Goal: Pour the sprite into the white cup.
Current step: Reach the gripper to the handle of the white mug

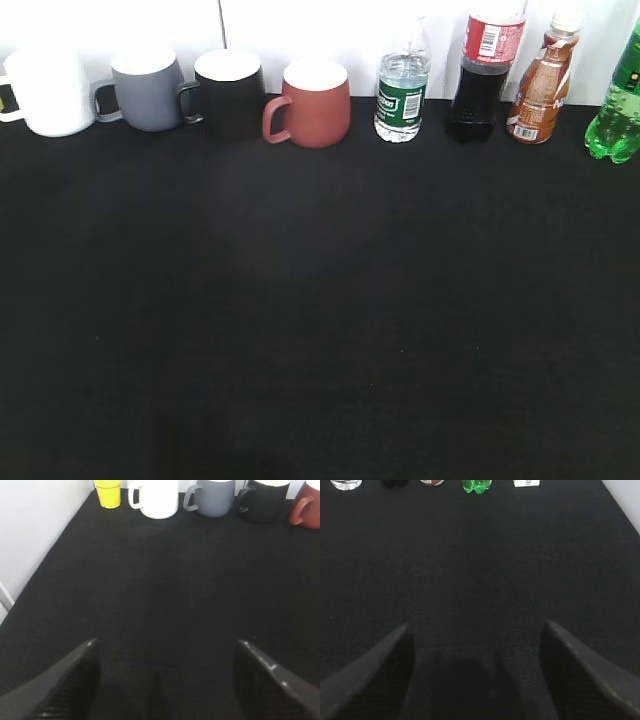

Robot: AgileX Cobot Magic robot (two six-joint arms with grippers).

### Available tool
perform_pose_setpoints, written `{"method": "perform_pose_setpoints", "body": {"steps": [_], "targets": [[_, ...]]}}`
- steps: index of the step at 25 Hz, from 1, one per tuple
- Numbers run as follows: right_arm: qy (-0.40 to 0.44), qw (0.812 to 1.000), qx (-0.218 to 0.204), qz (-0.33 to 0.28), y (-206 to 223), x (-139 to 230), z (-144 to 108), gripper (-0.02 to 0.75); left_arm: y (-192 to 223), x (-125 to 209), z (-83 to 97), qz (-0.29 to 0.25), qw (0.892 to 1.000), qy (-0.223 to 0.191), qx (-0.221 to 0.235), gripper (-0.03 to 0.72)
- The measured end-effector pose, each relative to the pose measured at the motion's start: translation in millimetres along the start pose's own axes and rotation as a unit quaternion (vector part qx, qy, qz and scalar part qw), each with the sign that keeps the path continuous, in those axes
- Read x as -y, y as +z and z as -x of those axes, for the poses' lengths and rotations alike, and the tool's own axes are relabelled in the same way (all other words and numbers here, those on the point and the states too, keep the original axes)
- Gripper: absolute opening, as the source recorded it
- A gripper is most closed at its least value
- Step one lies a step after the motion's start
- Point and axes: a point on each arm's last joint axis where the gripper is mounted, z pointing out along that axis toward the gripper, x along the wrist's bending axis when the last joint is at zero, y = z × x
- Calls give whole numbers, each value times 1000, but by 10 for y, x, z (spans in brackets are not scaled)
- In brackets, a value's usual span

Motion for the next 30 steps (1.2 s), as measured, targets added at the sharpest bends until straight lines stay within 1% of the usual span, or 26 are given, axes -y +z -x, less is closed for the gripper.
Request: {"method": "perform_pose_setpoints", "body": {"steps": [5, 8, 9, 10, 11, 12, 13, 15, 17, 18, 19, 20, 21, 22, 23, 26, 28, 30], "targets": [[0, 1000, 0, 0, 0, 0, 0, 584, 0, 0, 0, 0, 1000, 0, 0, 609], [0, 1000, 0, 0, 0, 0, 0, 584, -7, -13, 1, 5, 1000, 0, 1, 559], [0, 1000, 0, 0, 0, 0, 0, 584, -38, -76, 5, 33, 999, 0, 3, 554], [0, 1000, 0, 0, 0, 0, 0, 584, -65, -200, 15, 99, 995, 0, 8, 553], [0, 1000, 0, 0, 0, 0, 0, 584, -85, -315, 17, 165, 986, 4, 8, 552], [0, 1000, 0, 0, 0, 0, 0, 584, -39, -424, 13, 219, 976, 17, 1, 552], [0, 1000, 0, 0, 0, 0, 0, 584, 106, -487, 17, 236, 971, 31, -4, 550], [0, 1000, 0, 0, 0, 0, 0, 584, 540, -542, 52, 238, 970, 43, 5, 550], [0, 1000, 0, 0, 0, 0, 0, 584, 1032, -559, 90, 206, 977, 54, 16, 538], [0, 1000, 0, 0, 0, 0, 0, 584, 1267, -571, 108, 188, 980, 55, 22, 518], [0, 1000, 0, 0, 0, 0, 0, 584, 1490, -598, 129, 186, 981, 53, 30, 505], [0, 1000, 0, 0, 0, 0, 0, 584, 1784, -568, 136, 170, 984, 37, 34, 500], [0, 1000, 0, 0, 0, 0, 0, 584, 1978, -538, 118, 168, 985, 4, 29, 494], [0, 1000, 0, 0, 0, 0, 0, 584, 2163, -499, 89, 174, 984, -25, 17, 492], [0, 1000, 0, 0, 0, 0, 0, 584, 2327, -442, 52, 174, 984, -32, 7, 492], [0, 1000, 0, 0, 0, 0, 0, 584, 2755, -259, -94, 134, 990, -37, -25, 492], [0, 1000, 0, 0, 0, 0, 0, 584, 2930, -220, -215, 130, 990, -34, -41, 491], [0, 1000, 0, 0, 0, 0, 0, 584, 3064, -217, -301, 133, 990, -23, -44, 491]]}}
